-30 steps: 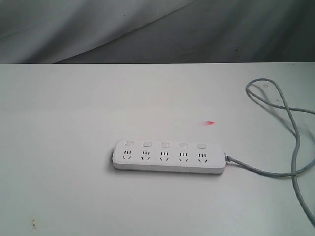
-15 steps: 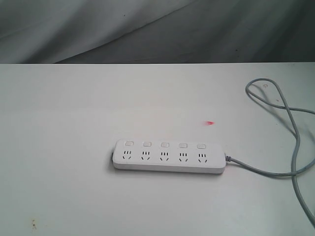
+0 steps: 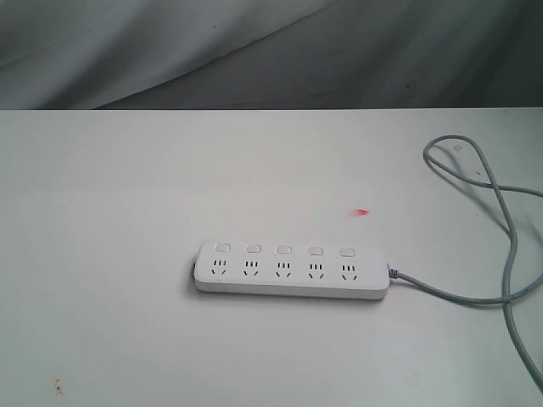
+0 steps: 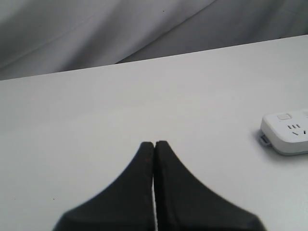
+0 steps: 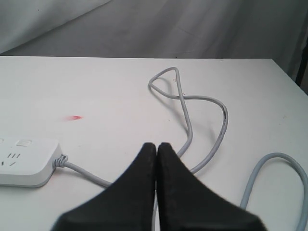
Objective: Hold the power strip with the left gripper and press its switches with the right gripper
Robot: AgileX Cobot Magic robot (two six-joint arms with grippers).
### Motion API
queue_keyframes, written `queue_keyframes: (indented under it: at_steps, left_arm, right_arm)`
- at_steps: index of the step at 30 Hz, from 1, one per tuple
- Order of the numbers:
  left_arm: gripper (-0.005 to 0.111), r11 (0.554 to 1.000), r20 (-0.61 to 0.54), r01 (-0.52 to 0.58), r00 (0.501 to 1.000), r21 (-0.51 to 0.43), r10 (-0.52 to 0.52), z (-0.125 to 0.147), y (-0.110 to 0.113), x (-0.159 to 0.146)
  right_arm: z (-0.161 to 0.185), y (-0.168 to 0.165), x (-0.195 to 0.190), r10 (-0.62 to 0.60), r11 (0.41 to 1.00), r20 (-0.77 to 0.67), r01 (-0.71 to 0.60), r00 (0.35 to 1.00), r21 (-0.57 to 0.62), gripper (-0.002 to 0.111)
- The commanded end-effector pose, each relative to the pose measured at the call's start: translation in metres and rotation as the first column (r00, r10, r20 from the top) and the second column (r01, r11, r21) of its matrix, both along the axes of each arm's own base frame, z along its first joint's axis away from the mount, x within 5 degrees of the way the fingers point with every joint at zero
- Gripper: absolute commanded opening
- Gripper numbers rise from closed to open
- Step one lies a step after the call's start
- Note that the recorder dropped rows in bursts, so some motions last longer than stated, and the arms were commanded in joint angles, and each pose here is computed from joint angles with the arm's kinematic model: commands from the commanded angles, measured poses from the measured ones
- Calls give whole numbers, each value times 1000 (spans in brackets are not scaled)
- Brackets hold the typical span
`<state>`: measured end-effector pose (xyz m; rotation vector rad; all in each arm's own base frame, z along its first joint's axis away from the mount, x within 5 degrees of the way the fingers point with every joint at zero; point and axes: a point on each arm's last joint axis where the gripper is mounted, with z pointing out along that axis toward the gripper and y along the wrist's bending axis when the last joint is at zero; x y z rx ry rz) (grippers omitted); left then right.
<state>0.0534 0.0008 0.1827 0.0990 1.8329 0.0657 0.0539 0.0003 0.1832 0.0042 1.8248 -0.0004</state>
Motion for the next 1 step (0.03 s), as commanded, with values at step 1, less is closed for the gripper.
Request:
queue_keyframes:
  at_steps: [1]
  left_arm:
    - [1, 1000, 8, 0, 1000, -3, 0, 0, 0, 0]
  right_arm:
    - [0, 0, 0, -6, 1000, 7, 6, 1000, -3, 0]
